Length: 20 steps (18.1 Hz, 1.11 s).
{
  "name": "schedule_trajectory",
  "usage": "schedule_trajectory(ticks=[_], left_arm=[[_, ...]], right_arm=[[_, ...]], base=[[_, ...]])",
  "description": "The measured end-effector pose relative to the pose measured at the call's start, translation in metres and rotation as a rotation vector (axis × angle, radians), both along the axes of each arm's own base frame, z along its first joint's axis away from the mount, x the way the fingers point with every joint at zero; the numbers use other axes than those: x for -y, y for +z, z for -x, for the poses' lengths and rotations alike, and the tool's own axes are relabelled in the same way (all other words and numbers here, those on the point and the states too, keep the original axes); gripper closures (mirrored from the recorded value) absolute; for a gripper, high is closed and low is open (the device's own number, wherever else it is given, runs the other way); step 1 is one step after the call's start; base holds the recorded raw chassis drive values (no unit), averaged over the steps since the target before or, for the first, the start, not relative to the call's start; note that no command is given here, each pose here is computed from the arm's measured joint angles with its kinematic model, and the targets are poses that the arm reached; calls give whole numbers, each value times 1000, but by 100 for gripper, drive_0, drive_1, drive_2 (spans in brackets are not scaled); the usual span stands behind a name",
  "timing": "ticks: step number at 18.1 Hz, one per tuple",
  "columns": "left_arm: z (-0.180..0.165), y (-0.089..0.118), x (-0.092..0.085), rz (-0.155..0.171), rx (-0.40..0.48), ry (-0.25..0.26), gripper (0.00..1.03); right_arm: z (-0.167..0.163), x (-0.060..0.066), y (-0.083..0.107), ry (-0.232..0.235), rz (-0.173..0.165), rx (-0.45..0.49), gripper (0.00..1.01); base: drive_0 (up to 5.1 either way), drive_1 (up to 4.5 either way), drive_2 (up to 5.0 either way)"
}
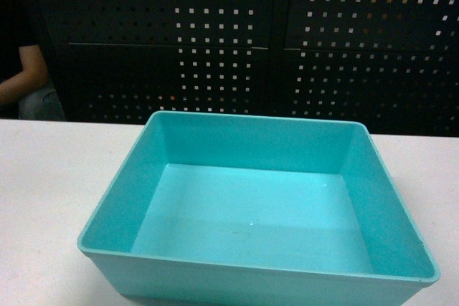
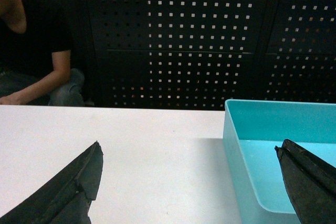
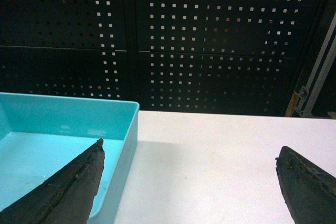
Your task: Stack blue boxes stably on right
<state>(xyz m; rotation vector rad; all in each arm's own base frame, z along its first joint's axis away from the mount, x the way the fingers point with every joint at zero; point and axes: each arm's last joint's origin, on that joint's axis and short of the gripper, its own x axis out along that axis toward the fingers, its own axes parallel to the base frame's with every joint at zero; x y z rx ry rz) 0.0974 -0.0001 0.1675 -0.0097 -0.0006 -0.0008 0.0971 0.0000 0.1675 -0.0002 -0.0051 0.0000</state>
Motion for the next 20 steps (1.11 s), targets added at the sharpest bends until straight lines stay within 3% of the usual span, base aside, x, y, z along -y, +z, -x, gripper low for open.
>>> schedule_trajectory(ticks=[7,8,9,10,11,16,18,19,20], left_arm=[[0,0,0,0,0,0,5],[0,1,2,-10,11,21,5],[0,3,7,-8,38,3,5],[-4,10,13,4,96,-15,5],[-11,11,17,5,92,-23,5],[-39,13,22,-4,67,-67,5],[-76,45,27,-27,77,-143,5],[-102,52,31,-56,13,-192,5],[-138,49,36,-69,-142,-224,5]], right_arm=[[0,0,0,0,0,0,3],[0,0,0,0,0,1,3],[-1,1,3,18,3,34,3],[-6,7,8,4,17,70,3],[-12,11,7,6,8,55,3],[-35,10,8,81,-2,36,3],[-69,10,33,109,-5,76,3],[-96,5,45,151,0,46,3],[-128,-5,40,216,1,-94,3]], base=[[0,0,0],[0,0,0],[0,0,0],[0,0,0],[0,0,0],[0,0,0],[0,0,0],[0,0,0],[0,0,0]])
